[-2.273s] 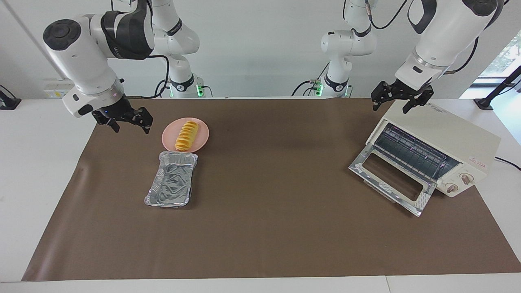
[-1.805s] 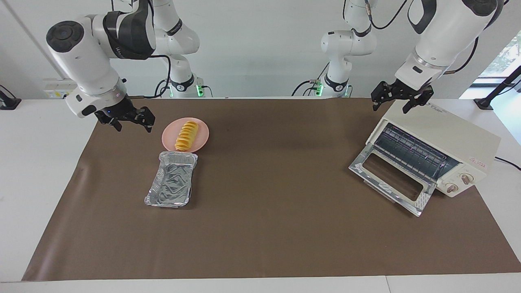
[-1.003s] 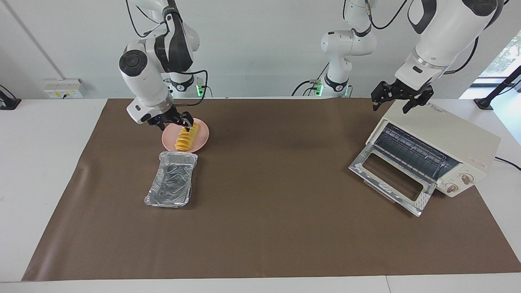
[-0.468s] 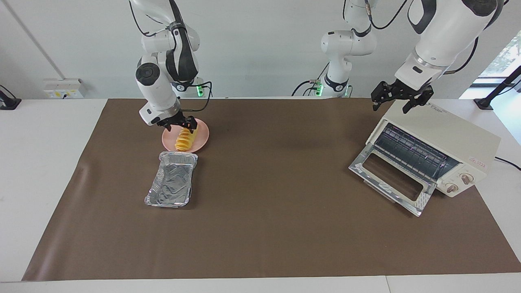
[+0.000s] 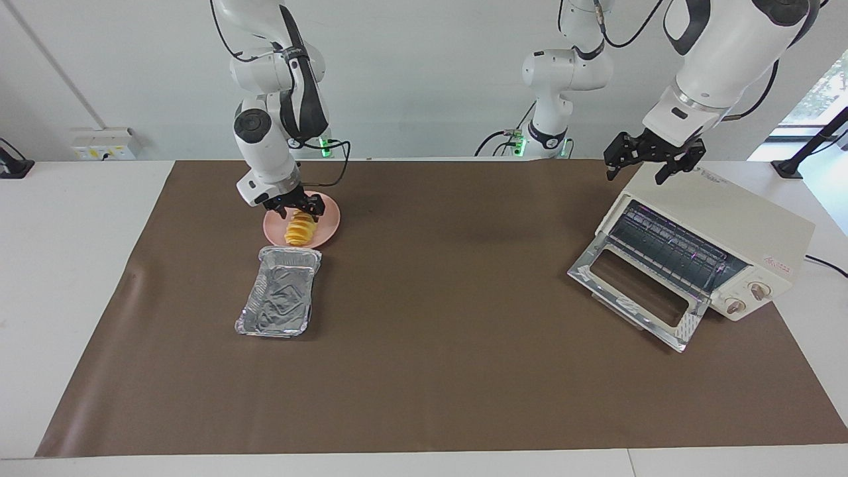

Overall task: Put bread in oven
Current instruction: 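Reach the right gripper down to the bread slices on the pink plate, then grasp the bread slices and lift them toward the foil tray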

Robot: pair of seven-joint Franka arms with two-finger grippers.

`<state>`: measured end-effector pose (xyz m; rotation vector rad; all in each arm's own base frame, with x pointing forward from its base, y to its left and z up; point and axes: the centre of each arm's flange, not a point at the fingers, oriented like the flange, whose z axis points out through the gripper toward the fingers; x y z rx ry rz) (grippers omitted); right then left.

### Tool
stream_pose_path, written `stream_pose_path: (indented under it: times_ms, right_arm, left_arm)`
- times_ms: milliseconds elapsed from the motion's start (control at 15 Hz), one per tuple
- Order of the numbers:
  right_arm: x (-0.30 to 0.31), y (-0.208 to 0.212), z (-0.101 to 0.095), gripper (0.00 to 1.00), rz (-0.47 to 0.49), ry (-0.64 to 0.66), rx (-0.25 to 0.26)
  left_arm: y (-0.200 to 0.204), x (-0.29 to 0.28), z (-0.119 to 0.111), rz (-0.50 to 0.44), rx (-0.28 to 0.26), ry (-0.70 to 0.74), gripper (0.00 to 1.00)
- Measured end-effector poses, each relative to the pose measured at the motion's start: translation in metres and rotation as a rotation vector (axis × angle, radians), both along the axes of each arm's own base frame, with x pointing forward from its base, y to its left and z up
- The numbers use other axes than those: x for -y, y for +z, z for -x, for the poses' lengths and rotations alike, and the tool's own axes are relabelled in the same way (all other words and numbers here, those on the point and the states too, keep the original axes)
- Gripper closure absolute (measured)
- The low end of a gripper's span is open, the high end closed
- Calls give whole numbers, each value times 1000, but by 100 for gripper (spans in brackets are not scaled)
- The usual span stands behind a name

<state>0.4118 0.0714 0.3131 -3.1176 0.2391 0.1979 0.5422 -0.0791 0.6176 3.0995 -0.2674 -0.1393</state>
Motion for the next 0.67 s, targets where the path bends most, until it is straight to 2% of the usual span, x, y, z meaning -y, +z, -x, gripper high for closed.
stream_pose_path:
  times_ms: [134, 201, 267, 468, 602, 669]
  right_arm:
    - [-1, -5, 2, 22, 1, 3, -6]
    - [-1, -5, 2, 33, 1, 3, -7]
    - [-1, -5, 2, 50, 1, 3, -7]
    - [-2, -5, 1, 77, 1, 6, -6]
    - [-3, -4, 1, 86, 1, 6, -5]
    - [-3, -4, 1, 86, 1, 6, -8]
  left_arm:
    - [0, 0, 0, 0, 0, 0, 0]
    - [0, 0, 0, 0, 0, 0, 0]
    - [0, 0, 0, 0, 0, 0, 0]
    - [0, 0, 0, 0, 0, 0, 0]
    - [0, 0, 0, 0, 0, 0, 0]
    - [0, 0, 0, 0, 0, 0, 0]
